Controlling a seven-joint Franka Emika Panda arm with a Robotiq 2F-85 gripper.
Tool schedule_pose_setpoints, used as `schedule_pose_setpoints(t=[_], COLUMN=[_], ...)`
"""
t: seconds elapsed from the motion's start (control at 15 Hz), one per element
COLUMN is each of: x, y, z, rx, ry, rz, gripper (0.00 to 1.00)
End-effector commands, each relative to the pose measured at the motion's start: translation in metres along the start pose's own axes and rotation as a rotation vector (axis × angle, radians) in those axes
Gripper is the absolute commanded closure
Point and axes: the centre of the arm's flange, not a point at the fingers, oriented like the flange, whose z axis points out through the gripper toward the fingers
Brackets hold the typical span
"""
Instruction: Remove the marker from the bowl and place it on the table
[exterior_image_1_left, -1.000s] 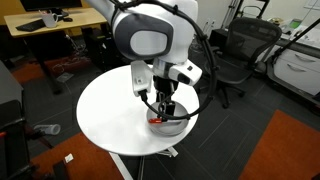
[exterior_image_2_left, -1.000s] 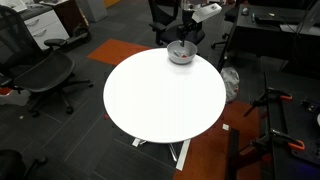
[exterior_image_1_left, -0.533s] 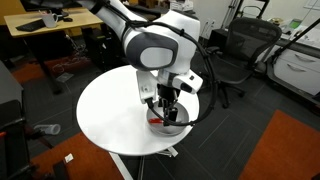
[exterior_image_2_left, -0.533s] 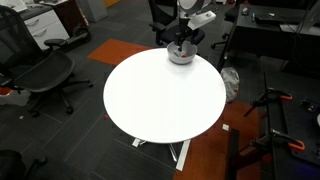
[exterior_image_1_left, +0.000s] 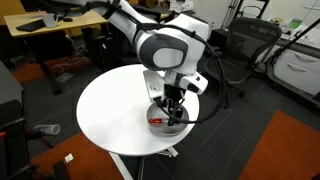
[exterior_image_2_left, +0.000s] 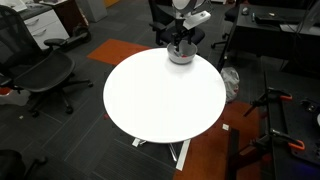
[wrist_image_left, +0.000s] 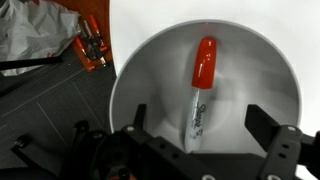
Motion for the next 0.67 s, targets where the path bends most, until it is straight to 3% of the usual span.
schedule_pose_setpoints(t=[0.0,0.6], x=[0.024,0.038], y=[0.001,0.002], z=[0.006,0.028], rx=[0.013,-0.005], ry=[-0.058,-0.117], rz=[0.003,0.0], gripper=[0.0,0.0])
